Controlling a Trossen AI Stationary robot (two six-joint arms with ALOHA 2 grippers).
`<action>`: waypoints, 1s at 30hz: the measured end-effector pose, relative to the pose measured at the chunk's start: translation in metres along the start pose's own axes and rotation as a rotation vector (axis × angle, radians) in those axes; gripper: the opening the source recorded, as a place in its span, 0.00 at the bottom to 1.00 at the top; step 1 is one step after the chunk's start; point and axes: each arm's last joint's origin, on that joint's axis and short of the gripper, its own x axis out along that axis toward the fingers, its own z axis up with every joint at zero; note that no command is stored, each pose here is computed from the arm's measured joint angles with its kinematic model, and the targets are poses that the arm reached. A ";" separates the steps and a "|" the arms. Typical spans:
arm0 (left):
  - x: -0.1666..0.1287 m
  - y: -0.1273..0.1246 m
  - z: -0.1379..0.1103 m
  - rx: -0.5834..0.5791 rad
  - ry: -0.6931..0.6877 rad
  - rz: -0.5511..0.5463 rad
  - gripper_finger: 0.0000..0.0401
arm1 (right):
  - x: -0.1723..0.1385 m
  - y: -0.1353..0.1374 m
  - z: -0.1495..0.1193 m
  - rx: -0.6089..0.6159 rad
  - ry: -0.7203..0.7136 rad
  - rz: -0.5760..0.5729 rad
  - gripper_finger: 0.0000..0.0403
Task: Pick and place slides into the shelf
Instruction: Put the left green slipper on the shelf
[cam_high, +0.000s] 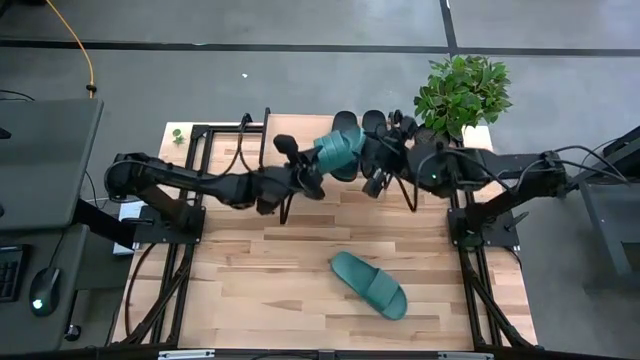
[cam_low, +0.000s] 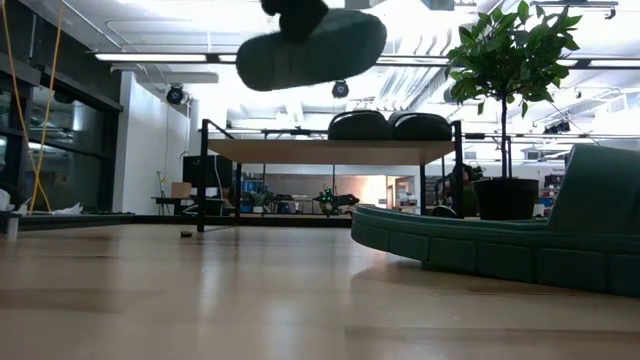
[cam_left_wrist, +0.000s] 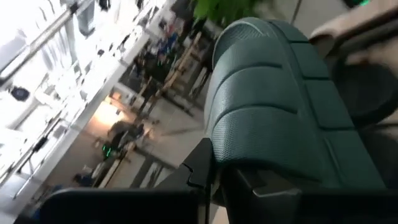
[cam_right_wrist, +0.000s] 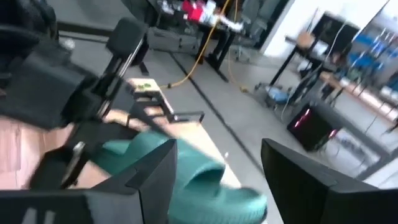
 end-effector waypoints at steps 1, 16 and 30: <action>0.003 0.002 -0.003 0.007 0.015 0.003 0.03 | 0.003 -0.003 -0.002 0.022 0.015 -0.003 0.56; 0.049 0.033 -0.038 0.161 0.160 0.090 0.03 | 0.051 -0.076 -0.012 0.245 0.012 -0.028 0.56; 0.006 0.044 -0.003 0.112 0.109 0.136 0.05 | 0.068 -0.127 -0.018 1.076 -0.020 0.278 0.56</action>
